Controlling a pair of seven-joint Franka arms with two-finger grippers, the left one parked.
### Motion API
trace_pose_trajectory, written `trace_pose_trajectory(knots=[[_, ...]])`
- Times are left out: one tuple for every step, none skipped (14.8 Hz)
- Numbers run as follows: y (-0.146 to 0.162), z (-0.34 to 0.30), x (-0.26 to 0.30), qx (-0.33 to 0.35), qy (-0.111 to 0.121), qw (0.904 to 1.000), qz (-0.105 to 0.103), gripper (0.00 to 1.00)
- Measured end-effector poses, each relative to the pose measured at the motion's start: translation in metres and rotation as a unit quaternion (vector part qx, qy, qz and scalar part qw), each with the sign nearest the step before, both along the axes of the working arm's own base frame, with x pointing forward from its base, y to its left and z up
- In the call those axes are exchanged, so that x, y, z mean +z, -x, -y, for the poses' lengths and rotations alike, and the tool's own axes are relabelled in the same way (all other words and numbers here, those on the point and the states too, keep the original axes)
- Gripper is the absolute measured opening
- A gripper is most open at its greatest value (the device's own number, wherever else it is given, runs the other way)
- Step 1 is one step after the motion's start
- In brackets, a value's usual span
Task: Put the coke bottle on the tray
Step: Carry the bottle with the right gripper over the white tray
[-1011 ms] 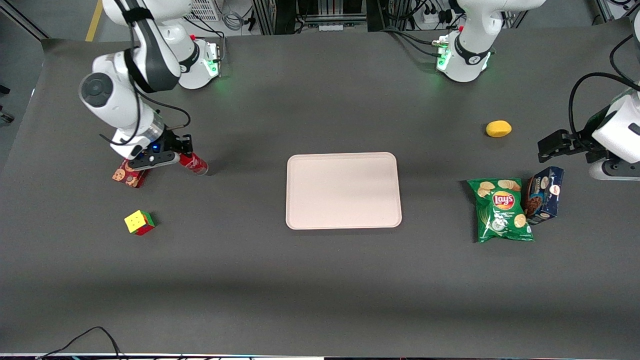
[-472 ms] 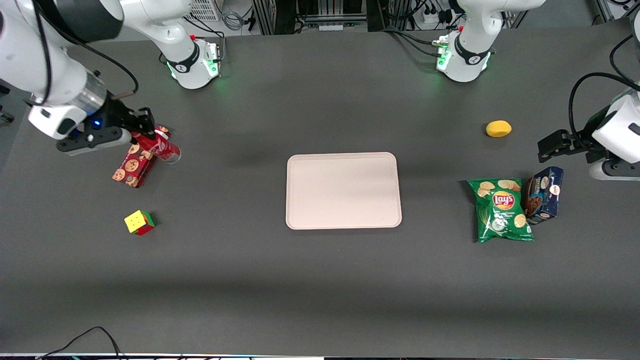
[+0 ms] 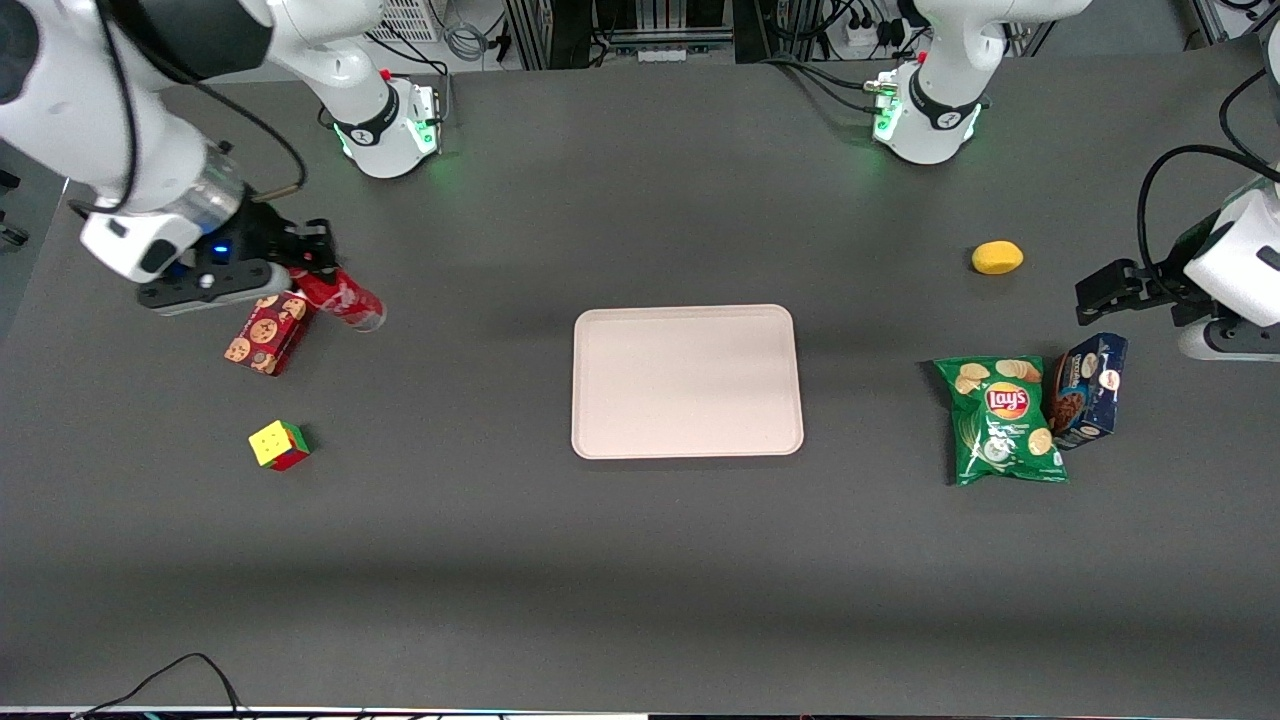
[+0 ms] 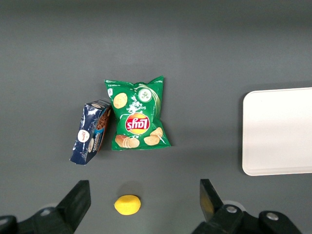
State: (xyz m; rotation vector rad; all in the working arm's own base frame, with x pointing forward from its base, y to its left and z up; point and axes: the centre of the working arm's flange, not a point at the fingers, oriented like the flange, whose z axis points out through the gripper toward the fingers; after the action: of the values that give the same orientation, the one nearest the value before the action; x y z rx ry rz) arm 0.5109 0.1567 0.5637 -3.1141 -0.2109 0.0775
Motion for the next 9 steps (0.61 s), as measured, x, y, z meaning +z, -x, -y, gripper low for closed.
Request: trace_pose_trajectory(knots=[[0.001, -0.022, 0.001, -0.011, 0.000, 0.9999, 0.001, 0.44], [0.002, -0.043, 0.002, -0.022, 0.000, 0.9997, 0.003, 0.44], [0.005, -0.065, 0.003, -0.035, 0.000, 0.9994, 0.004, 0.44], [0.010, -0.098, 0.002, -0.056, -0.002, 0.9984, 0.004, 0.44], [0.013, -0.118, 0.000, -0.072, -0.005, 0.9974, 0.006, 0.44], [0.016, -0.140, -0.002, -0.088, -0.009, 0.9960, 0.010, 0.44], [0.020, -0.163, -0.005, -0.101, -0.013, 0.9947, 0.013, 0.44], [0.023, -0.186, -0.011, -0.110, -0.015, 0.9937, 0.014, 0.44], [0.024, -0.207, -0.019, -0.118, -0.018, 0.9927, 0.014, 0.44]])
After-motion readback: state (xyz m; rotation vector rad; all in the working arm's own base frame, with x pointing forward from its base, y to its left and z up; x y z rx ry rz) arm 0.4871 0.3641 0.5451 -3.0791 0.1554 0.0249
